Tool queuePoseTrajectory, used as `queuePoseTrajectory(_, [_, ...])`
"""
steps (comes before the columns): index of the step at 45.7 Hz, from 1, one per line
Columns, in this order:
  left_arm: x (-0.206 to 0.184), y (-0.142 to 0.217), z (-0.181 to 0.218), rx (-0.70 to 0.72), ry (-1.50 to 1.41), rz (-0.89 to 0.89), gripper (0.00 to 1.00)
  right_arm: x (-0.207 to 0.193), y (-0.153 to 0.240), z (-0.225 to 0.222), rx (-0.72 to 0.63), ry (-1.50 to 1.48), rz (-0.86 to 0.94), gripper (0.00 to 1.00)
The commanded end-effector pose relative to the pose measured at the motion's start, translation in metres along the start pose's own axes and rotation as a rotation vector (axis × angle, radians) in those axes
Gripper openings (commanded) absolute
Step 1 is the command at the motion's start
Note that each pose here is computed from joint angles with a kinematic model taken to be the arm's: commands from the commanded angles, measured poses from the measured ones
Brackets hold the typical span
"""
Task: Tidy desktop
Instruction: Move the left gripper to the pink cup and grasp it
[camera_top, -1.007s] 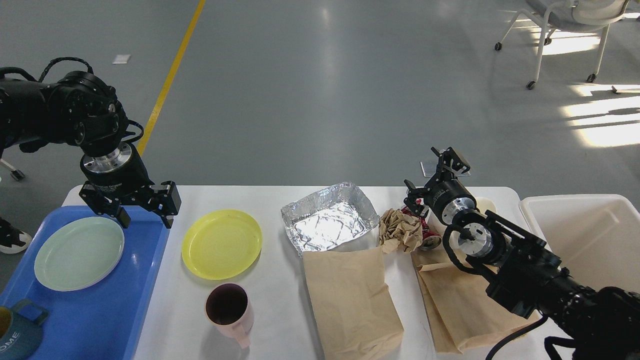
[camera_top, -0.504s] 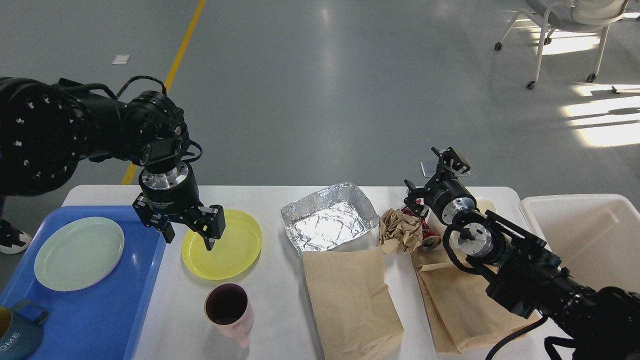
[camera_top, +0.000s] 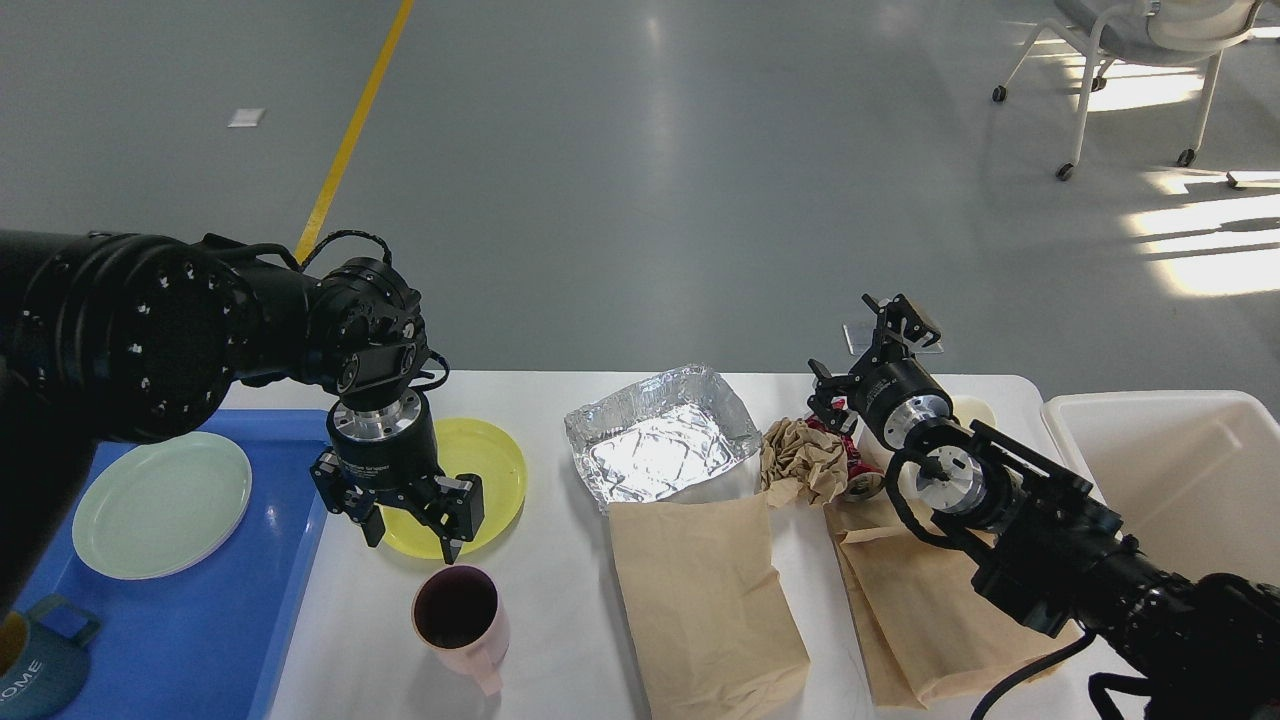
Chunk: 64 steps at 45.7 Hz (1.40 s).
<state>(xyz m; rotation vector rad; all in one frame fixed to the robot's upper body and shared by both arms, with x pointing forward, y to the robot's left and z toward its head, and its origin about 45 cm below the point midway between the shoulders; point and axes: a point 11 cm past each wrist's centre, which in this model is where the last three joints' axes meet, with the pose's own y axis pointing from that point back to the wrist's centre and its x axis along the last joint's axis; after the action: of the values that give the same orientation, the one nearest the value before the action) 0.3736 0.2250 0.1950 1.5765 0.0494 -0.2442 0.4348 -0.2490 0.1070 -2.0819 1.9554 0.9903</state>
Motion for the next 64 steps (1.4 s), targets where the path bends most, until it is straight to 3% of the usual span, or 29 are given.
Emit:
queuePoseTrajectory(1, [-0.001, -0.009, -0.001, -0.005, 0.004, -0.009, 0.79, 0.000, 0.000, 0.000, 0.000, -0.001, 0.000, 1.00])
queuePoseTrajectory(21, [-0.003, -0.028, 0.010, -0.007, -0.022, -0.035, 0.77, 0.000, 0.000, 0.000, 0.000, -0.001, 0.000, 1.00])
queuePoseTrajectory(36, [-0.003, -0.038, 0.012, 0.001, -0.031, -0.040, 0.57, 0.000, 0.000, 0.000, 0.000, -0.001, 0.000, 1.00])
queuePoseTrajectory(54, [-0.002, -0.048, 0.015, -0.002, -0.037, -0.041, 0.56, 0.000, 0.000, 0.000, 0.000, -0.001, 0.000, 1.00])
queuePoseTrajectory(64, [-0.001, -0.048, 0.015, 0.004, -0.039, -0.040, 0.49, 0.000, 0.000, 0.000, 0.000, 0.001, 0.000, 1.00])
